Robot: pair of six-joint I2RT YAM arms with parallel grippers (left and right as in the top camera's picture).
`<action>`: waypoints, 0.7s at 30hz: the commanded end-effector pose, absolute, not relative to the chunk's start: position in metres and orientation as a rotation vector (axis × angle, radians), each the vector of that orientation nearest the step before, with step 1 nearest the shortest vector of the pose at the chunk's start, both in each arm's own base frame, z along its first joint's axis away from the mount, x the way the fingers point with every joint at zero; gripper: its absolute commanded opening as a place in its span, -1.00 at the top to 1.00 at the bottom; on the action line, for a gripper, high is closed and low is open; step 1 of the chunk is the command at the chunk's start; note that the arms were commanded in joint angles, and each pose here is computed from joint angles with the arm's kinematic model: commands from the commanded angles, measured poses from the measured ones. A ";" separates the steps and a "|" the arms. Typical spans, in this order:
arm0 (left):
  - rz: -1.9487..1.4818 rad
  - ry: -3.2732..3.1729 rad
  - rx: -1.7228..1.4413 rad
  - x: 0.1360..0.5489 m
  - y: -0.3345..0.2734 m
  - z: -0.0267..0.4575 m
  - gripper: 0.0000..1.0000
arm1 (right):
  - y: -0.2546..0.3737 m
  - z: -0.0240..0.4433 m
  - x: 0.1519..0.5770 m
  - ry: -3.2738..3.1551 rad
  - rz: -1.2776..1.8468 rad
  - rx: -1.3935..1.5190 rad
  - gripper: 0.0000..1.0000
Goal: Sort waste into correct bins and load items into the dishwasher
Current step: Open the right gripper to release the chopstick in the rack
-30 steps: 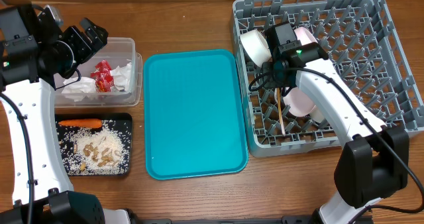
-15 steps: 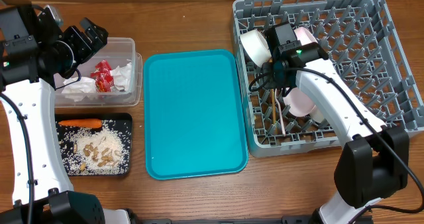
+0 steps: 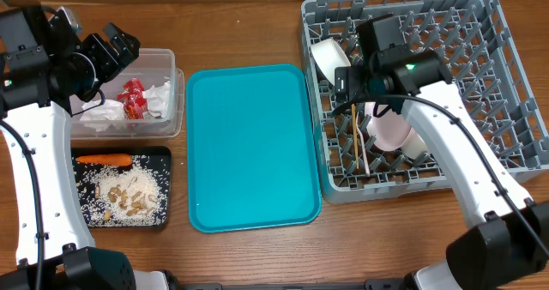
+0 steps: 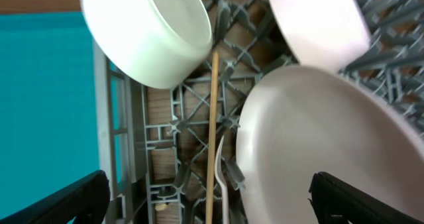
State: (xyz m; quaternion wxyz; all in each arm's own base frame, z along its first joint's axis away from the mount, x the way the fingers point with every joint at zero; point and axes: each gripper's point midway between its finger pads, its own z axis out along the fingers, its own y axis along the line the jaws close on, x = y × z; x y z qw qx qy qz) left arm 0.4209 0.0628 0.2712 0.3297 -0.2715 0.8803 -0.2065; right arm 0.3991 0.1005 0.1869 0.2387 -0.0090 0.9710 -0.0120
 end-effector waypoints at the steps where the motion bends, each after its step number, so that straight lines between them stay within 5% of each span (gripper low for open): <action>1: -0.557 2.272 -0.700 0.422 0.062 0.284 -1.00 | 0.101 0.196 0.399 2.643 -0.019 -0.015 -1.00; 21: -0.557 2.272 -0.700 0.422 0.062 0.284 -1.00 | 0.099 0.195 0.400 2.645 -0.022 -0.010 -1.00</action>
